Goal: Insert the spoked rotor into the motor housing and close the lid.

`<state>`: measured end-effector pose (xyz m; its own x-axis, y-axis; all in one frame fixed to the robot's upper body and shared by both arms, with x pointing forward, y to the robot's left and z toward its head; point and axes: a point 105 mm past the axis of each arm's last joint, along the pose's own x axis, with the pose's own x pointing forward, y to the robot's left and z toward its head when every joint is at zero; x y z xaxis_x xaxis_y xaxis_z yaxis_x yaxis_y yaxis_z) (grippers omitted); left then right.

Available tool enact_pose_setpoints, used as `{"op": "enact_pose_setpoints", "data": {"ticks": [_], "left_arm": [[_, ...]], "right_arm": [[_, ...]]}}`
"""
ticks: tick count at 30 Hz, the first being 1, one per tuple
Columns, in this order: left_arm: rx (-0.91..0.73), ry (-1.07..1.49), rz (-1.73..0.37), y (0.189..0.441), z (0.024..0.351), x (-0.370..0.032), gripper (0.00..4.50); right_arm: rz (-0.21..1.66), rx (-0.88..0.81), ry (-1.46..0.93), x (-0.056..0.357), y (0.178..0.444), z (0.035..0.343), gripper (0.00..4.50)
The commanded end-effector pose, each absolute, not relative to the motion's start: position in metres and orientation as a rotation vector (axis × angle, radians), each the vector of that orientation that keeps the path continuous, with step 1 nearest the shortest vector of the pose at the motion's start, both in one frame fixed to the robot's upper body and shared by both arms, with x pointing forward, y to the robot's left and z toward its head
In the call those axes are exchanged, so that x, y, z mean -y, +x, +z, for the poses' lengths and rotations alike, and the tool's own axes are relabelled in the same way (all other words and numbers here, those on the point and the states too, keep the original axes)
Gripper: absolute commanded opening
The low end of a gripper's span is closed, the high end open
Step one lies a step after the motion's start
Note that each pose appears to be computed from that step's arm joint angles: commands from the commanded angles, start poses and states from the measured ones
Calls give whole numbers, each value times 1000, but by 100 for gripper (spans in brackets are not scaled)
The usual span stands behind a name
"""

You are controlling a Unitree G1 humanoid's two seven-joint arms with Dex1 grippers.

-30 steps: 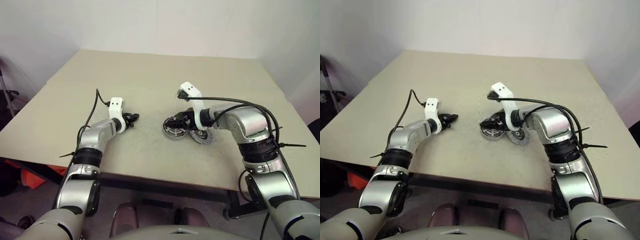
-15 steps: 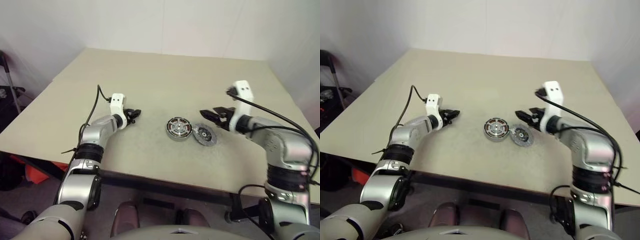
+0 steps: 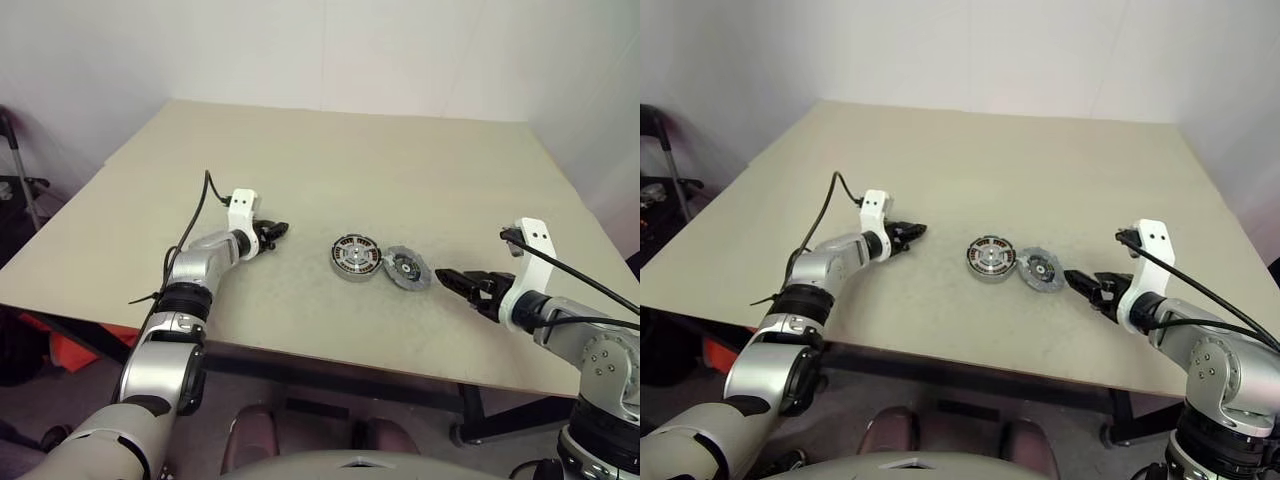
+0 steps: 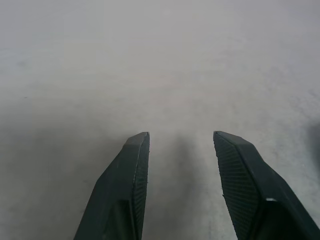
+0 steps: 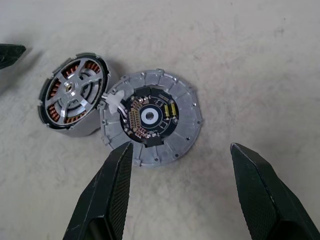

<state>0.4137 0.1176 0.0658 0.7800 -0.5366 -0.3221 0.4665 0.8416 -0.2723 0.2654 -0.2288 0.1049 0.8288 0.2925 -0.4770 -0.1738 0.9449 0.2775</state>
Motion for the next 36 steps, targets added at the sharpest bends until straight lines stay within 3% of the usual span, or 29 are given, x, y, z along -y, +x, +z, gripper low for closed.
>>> {"op": "enact_pose_setpoints", "data": {"ticks": [1,14,19,36], "left_arm": [[-317,-159,-579,420,91,-118,217],[-334,-157,-611,415,85,-114,217],[-341,-159,-614,415,83,-111,217],[-351,-148,-578,414,81,-122,217]], "right_arm": [[252,-492,192,229,267,116,346],[275,-539,473,218,246,102,346],[319,-538,532,200,243,98,447],[240,-640,722,180,263,69,447]]}}
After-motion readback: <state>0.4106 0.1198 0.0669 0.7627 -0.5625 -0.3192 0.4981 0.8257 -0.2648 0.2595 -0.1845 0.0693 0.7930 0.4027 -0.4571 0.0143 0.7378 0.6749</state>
